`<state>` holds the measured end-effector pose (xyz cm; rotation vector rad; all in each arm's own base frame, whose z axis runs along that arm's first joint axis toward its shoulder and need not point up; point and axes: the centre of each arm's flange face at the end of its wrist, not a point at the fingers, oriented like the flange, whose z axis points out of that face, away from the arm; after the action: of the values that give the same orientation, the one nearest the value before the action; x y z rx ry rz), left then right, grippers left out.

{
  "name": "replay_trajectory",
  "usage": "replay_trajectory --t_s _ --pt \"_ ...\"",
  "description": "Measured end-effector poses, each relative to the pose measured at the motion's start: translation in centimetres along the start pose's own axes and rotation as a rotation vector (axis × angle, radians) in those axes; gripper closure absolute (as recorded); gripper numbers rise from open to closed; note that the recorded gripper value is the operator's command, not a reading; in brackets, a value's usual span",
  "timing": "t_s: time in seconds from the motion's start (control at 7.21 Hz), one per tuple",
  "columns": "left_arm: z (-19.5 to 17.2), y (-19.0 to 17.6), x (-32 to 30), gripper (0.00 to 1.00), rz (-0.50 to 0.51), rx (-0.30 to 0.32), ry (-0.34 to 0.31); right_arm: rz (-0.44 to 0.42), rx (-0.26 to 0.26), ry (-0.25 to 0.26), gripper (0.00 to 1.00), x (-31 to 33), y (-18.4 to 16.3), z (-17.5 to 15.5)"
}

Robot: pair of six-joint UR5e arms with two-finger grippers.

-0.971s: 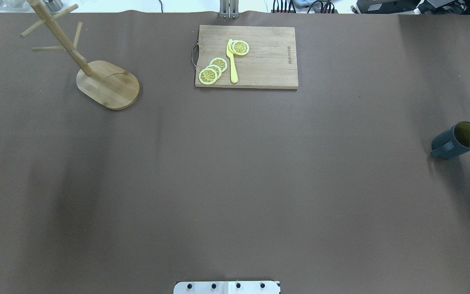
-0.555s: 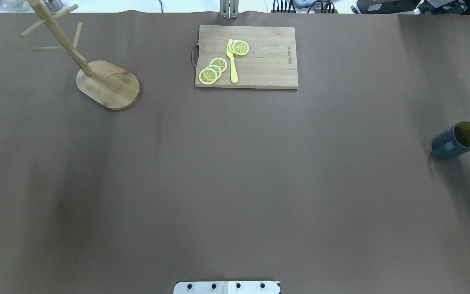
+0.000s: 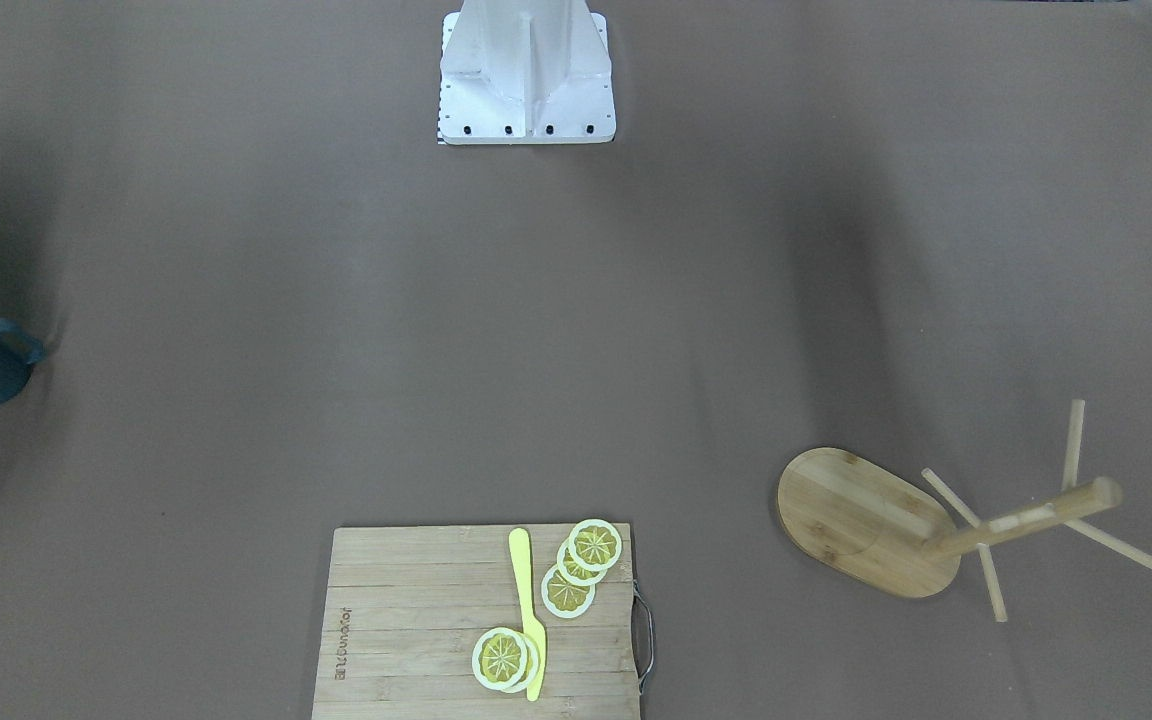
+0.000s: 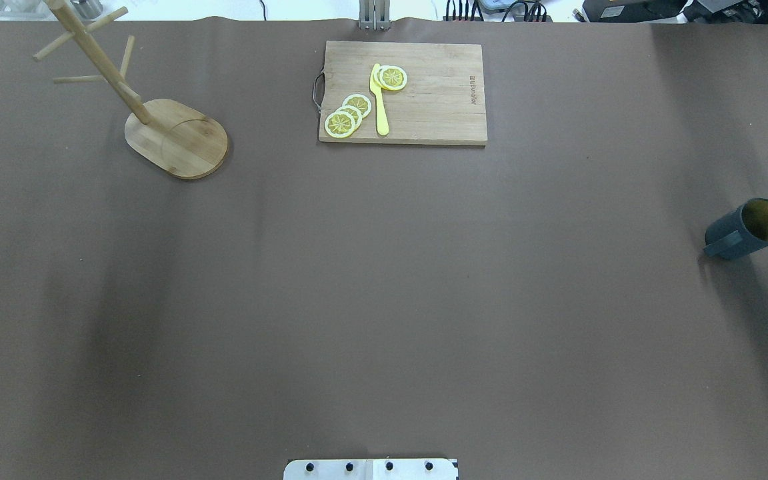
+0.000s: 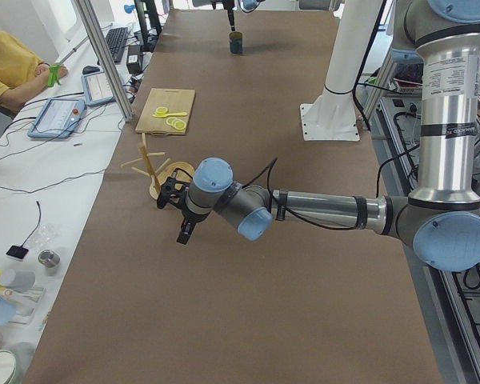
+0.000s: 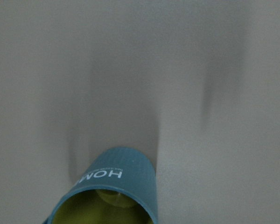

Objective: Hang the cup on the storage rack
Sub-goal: 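Grasp the teal mug by its rim with the right gripper, then carry the teal mug toward the table center and set it down with the right gripper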

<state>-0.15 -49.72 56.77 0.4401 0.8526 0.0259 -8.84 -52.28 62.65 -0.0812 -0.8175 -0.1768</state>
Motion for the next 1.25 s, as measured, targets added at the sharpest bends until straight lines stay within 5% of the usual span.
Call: replay_trajectory --t_s 0.14,0.28,0.42,1.25 --pt "0.2 0.2 -0.3 0.01 -0.005 -0.005 -0.002 -0.014 -0.002 0.005 0.15 0.2 0.0 1.3" --pt "0.3 0.4 -0.4 0.01 -0.008 -0.008 -0.002 -0.021 -0.006 0.008 0.75 0.5 0.1 2.3" --pt "0.3 0.4 -0.4 0.01 -0.009 -0.009 -0.002 -0.024 -0.009 0.009 1.00 0.6 0.0 2.9" --pt "0.4 0.5 -0.4 0.01 -0.008 -0.013 -0.001 -0.100 0.021 -0.009 1.00 -2.7 -2.0 1.8"
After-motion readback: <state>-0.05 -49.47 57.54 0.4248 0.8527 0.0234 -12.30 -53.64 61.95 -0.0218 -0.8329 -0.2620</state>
